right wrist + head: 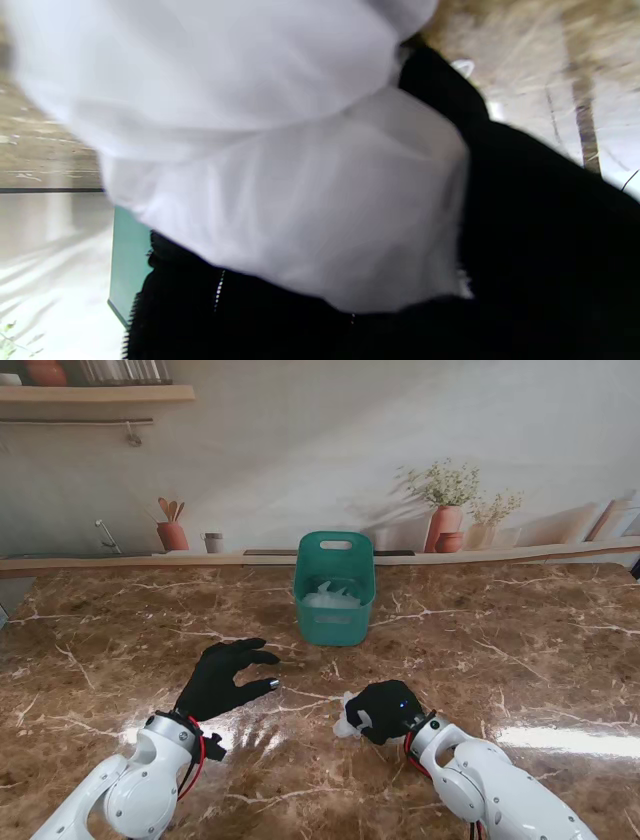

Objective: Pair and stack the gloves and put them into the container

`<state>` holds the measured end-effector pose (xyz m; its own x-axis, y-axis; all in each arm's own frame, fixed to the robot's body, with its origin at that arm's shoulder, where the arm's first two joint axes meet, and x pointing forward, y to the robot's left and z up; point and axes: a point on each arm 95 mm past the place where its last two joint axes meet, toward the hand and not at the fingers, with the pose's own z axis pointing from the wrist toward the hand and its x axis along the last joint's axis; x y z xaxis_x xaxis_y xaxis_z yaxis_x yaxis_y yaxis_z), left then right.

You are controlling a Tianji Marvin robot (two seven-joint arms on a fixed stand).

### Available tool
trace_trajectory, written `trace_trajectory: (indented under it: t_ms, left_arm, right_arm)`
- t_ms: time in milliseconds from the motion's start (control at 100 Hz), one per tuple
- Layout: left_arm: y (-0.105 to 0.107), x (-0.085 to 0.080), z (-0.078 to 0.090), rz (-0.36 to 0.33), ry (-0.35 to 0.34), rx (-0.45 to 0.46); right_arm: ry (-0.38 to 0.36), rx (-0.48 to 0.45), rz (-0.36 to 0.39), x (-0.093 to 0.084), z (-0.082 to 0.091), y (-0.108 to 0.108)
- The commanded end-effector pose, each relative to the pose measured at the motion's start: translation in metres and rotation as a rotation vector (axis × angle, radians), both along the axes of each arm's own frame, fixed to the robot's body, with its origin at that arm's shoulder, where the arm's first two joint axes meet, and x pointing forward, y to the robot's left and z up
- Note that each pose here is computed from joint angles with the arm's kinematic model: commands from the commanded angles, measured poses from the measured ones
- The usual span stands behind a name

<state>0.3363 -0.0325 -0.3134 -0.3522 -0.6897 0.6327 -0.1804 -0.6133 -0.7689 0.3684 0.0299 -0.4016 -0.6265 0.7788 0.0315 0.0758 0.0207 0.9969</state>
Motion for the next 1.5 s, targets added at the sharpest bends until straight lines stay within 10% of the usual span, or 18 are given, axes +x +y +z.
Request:
trace_trajectory:
  t_ms: [0,790,1490]
  left_arm:
    - [-0.001,-0.002,-0.002,-0.006,0.007,0.0]
    - [-0.003,-0.009,-0.013,-0.011,0.043,-0.003]
    - [0.009,-0.011,-0.014,0.029,0.042,0.007]
  right_arm:
    - [0.062,-0.022,-0.022,-0.011,-0.023,-0.007]
    - [-0.291,0.16,-0.002,0.062,0.161,0.027]
    - [-0.334,0.303,-0.099,0.165,0.199,0.069]
